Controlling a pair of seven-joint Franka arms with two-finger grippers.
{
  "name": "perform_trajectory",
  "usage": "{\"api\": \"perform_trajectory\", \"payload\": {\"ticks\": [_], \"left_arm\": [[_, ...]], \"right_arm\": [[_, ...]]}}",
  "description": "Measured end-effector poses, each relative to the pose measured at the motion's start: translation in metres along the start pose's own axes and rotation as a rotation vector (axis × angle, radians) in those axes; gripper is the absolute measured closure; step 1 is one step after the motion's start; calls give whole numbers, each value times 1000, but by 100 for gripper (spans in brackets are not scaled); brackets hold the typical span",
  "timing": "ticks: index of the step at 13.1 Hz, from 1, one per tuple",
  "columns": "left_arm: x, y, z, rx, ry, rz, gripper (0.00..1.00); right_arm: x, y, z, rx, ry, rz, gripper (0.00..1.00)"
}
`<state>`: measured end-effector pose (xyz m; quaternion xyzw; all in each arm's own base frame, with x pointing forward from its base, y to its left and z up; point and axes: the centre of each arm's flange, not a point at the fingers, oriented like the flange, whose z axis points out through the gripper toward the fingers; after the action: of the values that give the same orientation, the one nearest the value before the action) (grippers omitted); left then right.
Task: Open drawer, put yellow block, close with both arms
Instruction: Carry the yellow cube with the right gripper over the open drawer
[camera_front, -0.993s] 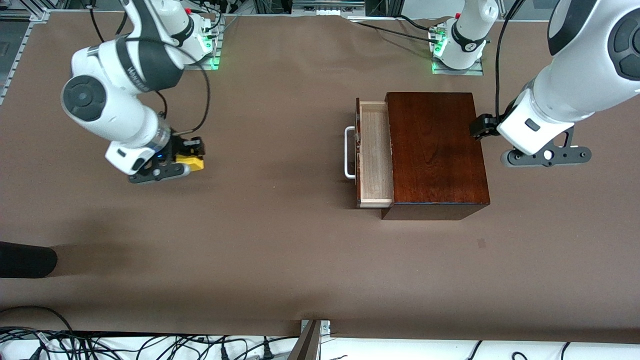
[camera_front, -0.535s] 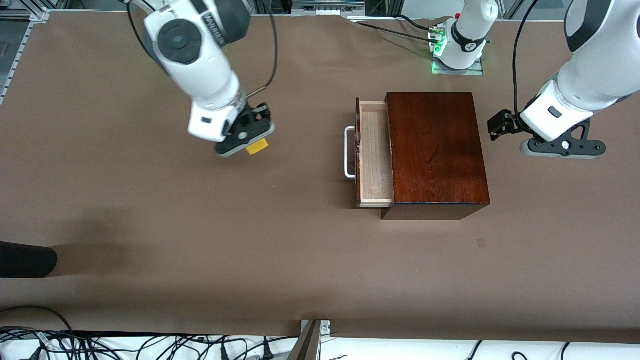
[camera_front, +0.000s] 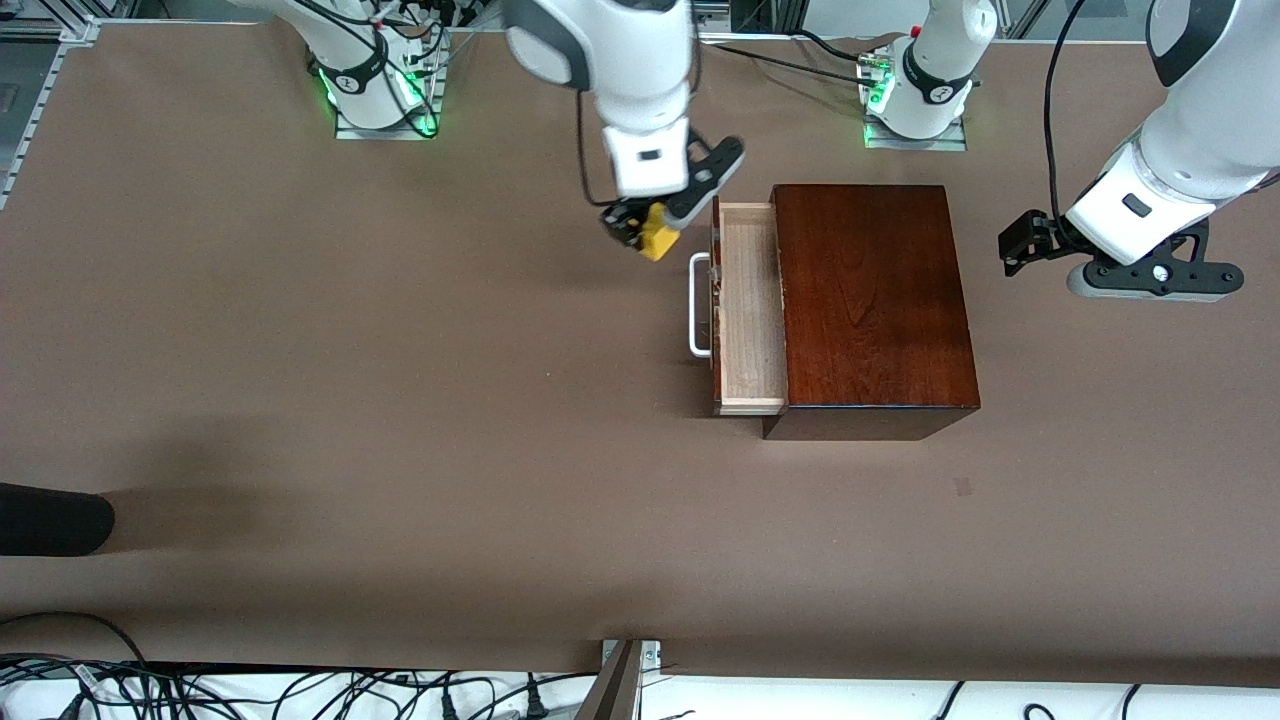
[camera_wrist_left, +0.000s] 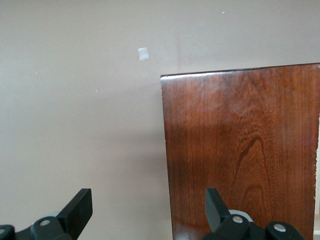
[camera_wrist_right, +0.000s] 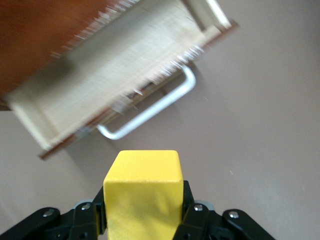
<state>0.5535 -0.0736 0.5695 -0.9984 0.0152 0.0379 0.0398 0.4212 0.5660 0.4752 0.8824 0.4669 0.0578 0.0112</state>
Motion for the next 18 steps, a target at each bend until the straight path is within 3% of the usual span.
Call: {"api": "perform_trajectory", "payload": {"ticks": [3, 9, 18], "left_arm": [[-10, -8, -11, 5, -31, -26, 0], [-16, 0, -20, -9, -16, -18, 0], [-17, 14, -21, -7, -15, 6, 0]], "right_arm": [[33, -48, 8, -7, 46, -94, 44], [52, -56, 53, 15, 35, -288, 44], [70, -76, 121, 30, 66, -388, 44]]}}
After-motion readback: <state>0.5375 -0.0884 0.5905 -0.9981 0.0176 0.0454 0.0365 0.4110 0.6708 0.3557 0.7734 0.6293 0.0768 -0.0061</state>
